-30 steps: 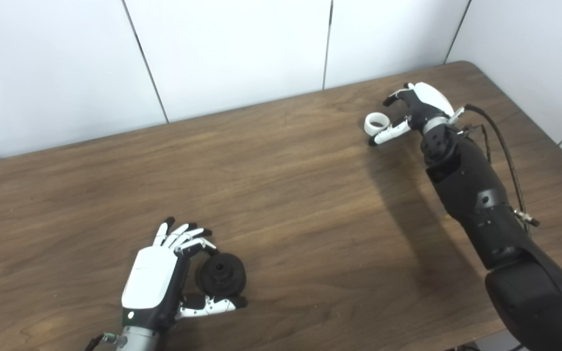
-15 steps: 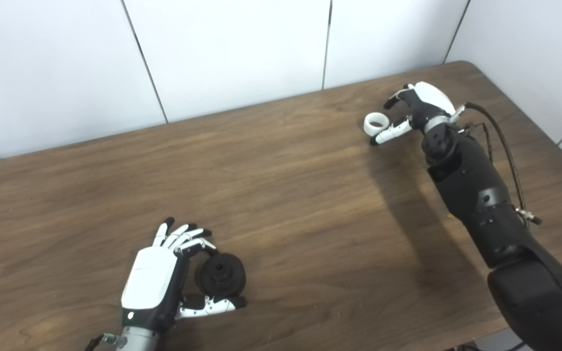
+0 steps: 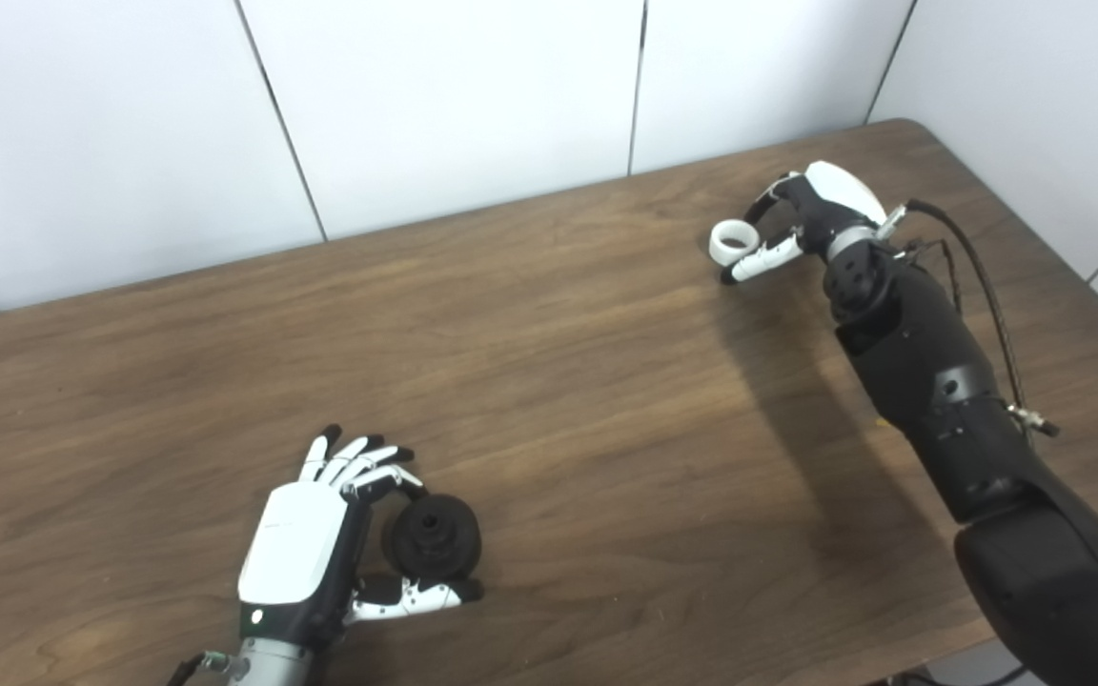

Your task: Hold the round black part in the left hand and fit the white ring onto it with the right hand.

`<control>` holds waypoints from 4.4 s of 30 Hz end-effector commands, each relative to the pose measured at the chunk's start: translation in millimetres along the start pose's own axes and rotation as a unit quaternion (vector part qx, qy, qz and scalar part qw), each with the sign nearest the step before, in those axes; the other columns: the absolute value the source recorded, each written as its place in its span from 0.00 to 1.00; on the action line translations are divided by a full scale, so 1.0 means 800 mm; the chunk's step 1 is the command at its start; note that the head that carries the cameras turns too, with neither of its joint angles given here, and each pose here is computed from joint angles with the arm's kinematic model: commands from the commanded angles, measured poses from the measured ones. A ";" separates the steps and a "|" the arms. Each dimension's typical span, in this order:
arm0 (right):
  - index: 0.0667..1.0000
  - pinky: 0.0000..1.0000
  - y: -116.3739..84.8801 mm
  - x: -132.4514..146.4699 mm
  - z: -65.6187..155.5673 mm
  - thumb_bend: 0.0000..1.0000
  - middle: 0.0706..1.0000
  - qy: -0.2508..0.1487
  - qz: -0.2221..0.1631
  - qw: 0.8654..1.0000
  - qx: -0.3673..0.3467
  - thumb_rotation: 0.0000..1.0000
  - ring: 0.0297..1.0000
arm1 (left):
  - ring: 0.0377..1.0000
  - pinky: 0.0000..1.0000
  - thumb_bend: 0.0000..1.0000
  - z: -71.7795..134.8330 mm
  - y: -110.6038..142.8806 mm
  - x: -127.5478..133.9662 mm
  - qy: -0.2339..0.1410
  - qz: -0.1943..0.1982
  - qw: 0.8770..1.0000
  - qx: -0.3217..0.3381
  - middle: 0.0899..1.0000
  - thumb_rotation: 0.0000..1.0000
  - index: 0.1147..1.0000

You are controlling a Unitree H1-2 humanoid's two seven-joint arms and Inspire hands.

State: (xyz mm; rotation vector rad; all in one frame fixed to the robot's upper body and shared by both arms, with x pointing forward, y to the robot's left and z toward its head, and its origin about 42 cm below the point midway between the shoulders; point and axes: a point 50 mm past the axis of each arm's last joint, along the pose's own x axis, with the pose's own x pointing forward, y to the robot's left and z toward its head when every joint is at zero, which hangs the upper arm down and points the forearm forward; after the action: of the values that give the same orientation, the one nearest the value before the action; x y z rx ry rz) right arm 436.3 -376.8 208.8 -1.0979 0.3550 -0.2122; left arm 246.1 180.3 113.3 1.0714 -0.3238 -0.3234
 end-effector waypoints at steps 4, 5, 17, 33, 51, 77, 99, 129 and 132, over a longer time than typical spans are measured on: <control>0.60 1.00 -0.028 0.006 0.021 0.84 0.94 -0.018 -0.022 1.000 0.008 0.20 1.00 | 0.87 1.00 0.52 0.000 -0.003 -0.003 0.003 -0.017 1.000 0.014 0.77 0.05 0.42; 0.60 1.00 -0.027 0.006 0.021 0.84 0.94 -0.017 -0.021 1.000 0.008 0.20 1.00 | 0.87 1.00 0.52 0.000 -0.004 -0.003 0.003 -0.017 1.000 0.014 0.77 0.05 0.42; 0.61 1.00 -0.025 0.009 0.027 0.83 0.94 -0.011 -0.011 1.000 0.017 0.23 1.00 | 0.87 1.00 0.52 0.001 -0.003 -0.002 0.004 -0.016 1.000 0.013 0.77 0.05 0.42; 0.61 1.00 -0.024 0.009 0.029 0.82 0.94 -0.008 -0.007 1.000 0.025 0.23 1.00 | 0.87 1.00 0.52 0.003 -0.004 -0.001 0.003 -0.015 1.000 0.016 0.76 0.05 0.42; 0.45 1.00 -0.023 0.004 0.015 0.52 0.86 -0.016 -0.020 1.000 0.005 0.13 1.00 | 0.87 1.00 0.52 0.006 -0.002 -0.001 0.004 -0.014 1.000 0.014 0.76 0.05 0.42; 0.45 1.00 -0.043 -0.051 0.051 0.52 0.87 -0.155 -0.005 0.988 -0.012 0.14 1.00 | 0.87 1.00 0.52 0.020 -0.008 0.006 0.007 -0.014 1.000 0.016 0.76 0.05 0.42; 0.45 1.00 -0.015 -0.174 0.134 0.52 0.86 -0.336 0.073 0.938 -0.038 0.13 0.99 | 0.88 1.00 0.52 0.047 -0.024 0.020 0.008 -0.012 1.000 0.019 0.77 0.05 0.42; 0.45 1.00 0.047 -0.276 0.162 0.52 0.87 -0.413 0.179 0.893 -0.004 0.13 1.00 | 0.88 1.00 0.52 0.057 -0.026 0.028 0.005 -0.005 1.000 0.021 0.76 0.05 0.42; 0.45 1.00 0.051 -0.278 0.163 0.52 0.88 -0.415 0.188 0.890 -0.004 0.13 1.00 | 0.88 1.00 0.52 0.058 -0.026 0.029 0.006 -0.005 1.000 0.021 0.76 0.05 0.42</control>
State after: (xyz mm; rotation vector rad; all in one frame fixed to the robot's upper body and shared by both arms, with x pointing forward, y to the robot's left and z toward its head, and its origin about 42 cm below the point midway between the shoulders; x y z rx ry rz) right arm 282.4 -177.1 250.4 -1.0031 -0.1471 0.6160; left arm 245.3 126.7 118.2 1.0934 -0.3193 -0.3081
